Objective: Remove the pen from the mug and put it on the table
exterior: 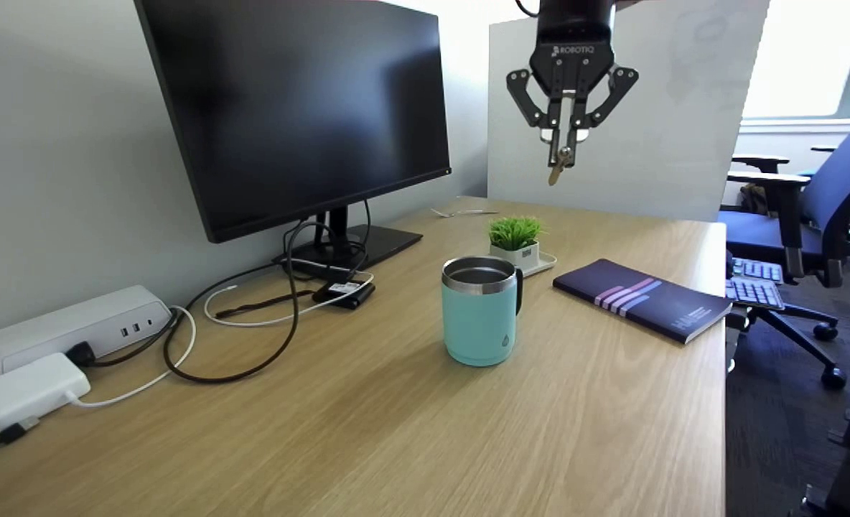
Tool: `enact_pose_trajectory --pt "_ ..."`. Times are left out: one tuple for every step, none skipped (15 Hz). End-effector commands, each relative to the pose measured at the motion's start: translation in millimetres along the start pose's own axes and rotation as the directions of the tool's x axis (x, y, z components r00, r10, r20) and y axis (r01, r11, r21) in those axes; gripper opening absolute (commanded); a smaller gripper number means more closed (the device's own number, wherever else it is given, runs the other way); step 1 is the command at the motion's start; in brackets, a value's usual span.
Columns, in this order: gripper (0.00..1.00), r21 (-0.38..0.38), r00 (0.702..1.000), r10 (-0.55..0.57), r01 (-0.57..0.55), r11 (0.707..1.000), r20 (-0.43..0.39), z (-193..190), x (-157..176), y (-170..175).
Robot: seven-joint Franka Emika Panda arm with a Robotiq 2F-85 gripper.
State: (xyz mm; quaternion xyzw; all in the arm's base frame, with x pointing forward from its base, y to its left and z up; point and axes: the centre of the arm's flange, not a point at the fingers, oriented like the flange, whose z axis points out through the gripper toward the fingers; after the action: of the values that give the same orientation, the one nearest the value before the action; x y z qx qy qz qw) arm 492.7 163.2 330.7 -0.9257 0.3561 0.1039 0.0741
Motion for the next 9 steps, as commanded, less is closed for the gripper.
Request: enact_pose_trajectory --pt "0.03 -0.012 0.995 -0.03 0.029 0.999 -0.095 3.5 3.4 32.0" --pt "0.03 -0.025 0.993 -0.035 0.032 0.999 -0.115 5.3 6.5 38.6" --pt "0.03 -0.035 0.991 -0.039 0.034 0.999 -0.13 6.1 8.8 44.5" --pt "0.03 -0.045 0.989 -0.043 0.037 0.998 -0.144 8.0 11.3 49.5" --pt "0.03 -0.053 0.987 -0.046 0.038 0.998 -0.156 9.4 13.2 54.1" --pt "0.03 -0.058 0.985 -0.047 0.038 0.998 -0.165 12.3 16.1 58.9" --pt "0.03 -0.058 0.984 -0.045 0.035 0.998 -0.17 14.8 18.6 62.7" --pt "0.03 -0.057 0.984 -0.041 0.031 0.998 -0.174 18.9 22.6 66.6" --pt "0.03 -0.053 0.984 -0.035 0.026 0.998 -0.177 21.4 25.9 70.1"
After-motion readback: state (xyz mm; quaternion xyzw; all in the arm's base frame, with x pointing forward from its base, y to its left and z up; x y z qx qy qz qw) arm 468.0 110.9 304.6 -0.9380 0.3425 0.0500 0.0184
